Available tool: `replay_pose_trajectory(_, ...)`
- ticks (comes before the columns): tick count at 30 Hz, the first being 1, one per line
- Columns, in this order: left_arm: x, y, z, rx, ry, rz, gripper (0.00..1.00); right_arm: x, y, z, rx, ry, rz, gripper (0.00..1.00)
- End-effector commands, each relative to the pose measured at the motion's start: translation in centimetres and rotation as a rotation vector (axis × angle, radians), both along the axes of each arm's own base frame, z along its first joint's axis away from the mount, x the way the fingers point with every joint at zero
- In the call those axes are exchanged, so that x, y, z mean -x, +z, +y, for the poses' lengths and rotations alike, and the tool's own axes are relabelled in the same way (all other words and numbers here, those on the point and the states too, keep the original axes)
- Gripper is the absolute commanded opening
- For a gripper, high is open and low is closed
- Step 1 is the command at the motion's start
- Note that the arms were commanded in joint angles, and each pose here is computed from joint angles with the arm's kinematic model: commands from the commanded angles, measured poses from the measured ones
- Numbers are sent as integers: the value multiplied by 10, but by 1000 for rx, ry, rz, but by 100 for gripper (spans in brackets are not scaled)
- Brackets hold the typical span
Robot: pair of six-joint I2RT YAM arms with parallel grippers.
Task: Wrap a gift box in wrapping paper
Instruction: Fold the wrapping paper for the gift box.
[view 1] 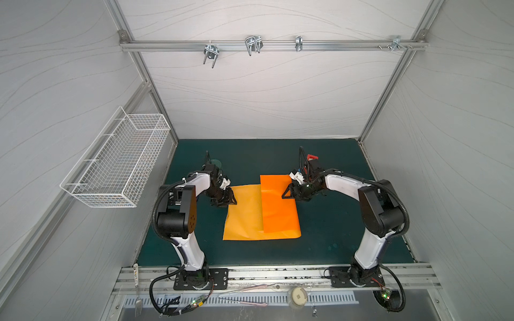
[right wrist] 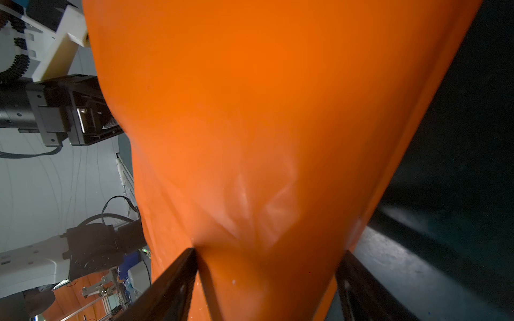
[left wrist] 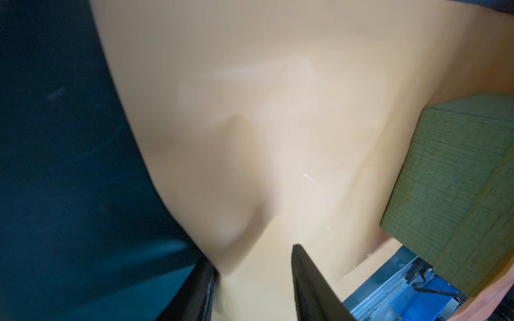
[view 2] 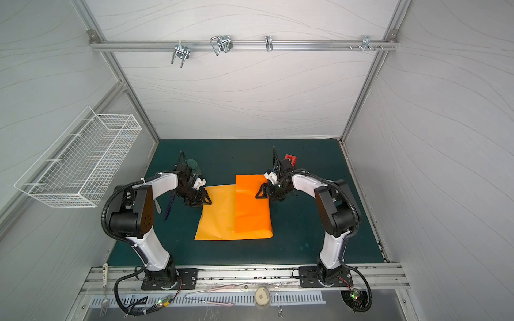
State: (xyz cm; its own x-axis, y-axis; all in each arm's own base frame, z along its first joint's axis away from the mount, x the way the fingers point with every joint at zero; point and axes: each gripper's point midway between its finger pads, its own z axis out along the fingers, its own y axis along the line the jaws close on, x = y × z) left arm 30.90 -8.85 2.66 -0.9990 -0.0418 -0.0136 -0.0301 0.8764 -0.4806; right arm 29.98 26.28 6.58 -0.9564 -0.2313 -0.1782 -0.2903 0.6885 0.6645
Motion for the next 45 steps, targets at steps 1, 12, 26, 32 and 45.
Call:
replay_pose_trajectory(1,1,10,-10,88,8,-18,46,5,-25,-15,103,-4,-4,77)
replay_pose_trajectory(12,3,39,-15,241,5,-103,51,4,-25,-15,99,-11,-6,76)
replay_pose_trajectory(26,9,54,-23,311,35,-130,50,4,-27,-16,107,-11,0,75)
replay_pose_trajectory(32,8,43,-11,218,59,-115,30,4,-27,-15,105,-10,-4,75)
replay_pose_trajectory(45,2,85,-33,316,13,-49,0,4,-33,-18,131,-9,0,78)
